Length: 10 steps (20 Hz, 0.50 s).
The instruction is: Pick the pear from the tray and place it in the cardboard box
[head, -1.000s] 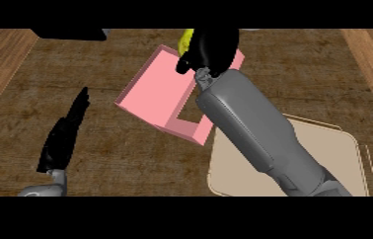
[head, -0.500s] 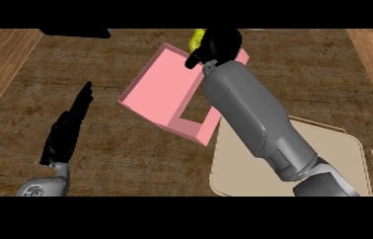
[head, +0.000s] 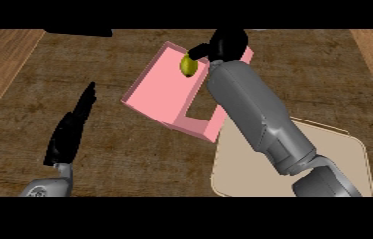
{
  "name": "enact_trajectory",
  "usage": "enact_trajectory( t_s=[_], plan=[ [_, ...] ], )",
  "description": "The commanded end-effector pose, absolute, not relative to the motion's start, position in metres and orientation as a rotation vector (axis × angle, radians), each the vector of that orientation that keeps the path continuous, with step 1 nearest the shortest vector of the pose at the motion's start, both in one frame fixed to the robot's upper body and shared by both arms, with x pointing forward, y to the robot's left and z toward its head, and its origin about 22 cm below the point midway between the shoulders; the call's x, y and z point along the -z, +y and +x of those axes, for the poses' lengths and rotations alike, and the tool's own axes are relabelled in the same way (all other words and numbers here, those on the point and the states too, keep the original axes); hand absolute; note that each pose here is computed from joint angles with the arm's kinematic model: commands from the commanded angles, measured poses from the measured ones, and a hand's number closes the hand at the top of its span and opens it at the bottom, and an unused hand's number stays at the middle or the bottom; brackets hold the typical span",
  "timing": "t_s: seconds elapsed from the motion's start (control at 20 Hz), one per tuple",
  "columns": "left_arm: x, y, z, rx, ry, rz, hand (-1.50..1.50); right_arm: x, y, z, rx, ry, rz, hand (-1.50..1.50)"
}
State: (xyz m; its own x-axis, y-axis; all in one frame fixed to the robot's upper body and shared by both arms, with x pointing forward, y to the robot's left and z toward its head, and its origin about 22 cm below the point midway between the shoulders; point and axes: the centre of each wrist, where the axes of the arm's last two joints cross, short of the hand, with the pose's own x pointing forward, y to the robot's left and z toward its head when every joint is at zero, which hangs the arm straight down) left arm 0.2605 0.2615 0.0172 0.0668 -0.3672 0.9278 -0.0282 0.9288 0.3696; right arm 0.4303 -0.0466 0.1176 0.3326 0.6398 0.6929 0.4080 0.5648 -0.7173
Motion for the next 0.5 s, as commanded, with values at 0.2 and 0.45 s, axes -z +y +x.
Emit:
enact_trajectory(
  t_s=[0.2,0.45],
  plan=[
    [-0.006,0.262,0.248,0.243,-1.473,0.338,0.00,-0.118,-0.054,0.429,0.276,-1.474,-0.979,-1.50],
    [-0.013,0.287,0.253,0.205,-1.461,0.373,0.00,-0.120,-0.068,0.426,0.461,-1.556,-0.950,-1.50]
  ],
)
